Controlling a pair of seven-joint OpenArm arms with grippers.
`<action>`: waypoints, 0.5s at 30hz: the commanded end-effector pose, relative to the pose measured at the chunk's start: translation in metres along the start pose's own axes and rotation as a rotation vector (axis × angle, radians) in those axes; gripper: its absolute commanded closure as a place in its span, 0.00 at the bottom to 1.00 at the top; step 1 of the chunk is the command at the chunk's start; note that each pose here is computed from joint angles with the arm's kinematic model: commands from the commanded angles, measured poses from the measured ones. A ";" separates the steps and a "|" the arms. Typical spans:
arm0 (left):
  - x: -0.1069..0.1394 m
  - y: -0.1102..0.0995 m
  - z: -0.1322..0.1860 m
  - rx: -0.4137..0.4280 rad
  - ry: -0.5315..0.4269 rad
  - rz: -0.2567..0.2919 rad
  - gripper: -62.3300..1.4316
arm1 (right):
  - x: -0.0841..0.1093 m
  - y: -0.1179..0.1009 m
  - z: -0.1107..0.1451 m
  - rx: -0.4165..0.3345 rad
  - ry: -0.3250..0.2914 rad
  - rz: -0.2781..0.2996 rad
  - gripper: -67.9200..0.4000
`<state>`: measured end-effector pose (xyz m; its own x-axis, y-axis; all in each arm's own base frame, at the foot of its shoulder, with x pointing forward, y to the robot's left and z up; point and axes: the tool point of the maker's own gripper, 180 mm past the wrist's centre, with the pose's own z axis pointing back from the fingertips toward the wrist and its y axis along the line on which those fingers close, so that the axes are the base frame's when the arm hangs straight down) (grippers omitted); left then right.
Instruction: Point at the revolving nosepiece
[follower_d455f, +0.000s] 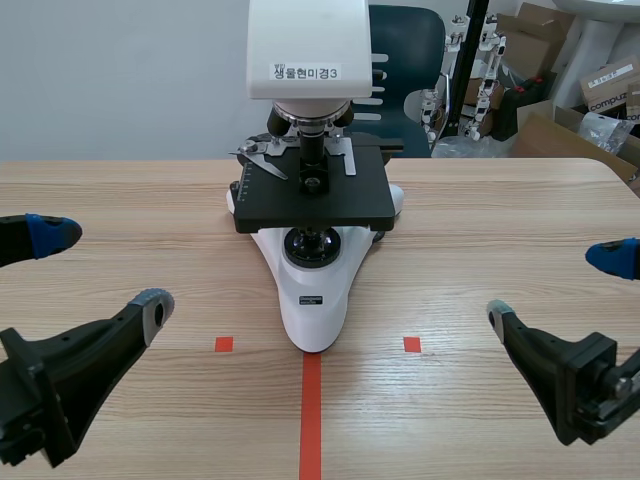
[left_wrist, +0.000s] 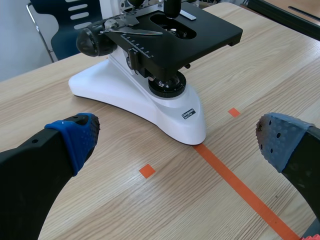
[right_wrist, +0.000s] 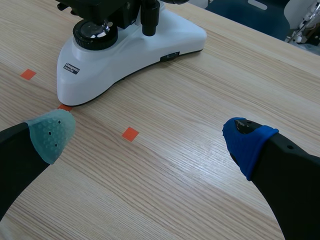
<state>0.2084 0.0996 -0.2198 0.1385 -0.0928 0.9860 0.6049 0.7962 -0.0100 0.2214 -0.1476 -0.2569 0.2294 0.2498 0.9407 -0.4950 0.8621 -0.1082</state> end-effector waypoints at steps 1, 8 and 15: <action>0.008 -0.003 -0.001 0.000 -0.029 0.009 0.00 | 0.010 0.001 -0.001 0.009 -0.030 0.011 0.00; 0.007 -0.004 -0.001 0.000 -0.025 0.009 0.00 | 0.006 0.001 -0.001 0.009 -0.011 0.011 0.00; 0.008 -0.003 0.000 0.000 -0.032 0.010 0.00 | 0.006 0.001 -0.001 0.009 -0.007 0.011 0.00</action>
<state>0.2084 0.0996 -0.2201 0.1399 -0.0939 0.9857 0.6049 0.7962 -0.0100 0.2206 -0.1485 -0.2602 0.2457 0.2583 0.9343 -0.4950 0.8621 -0.1082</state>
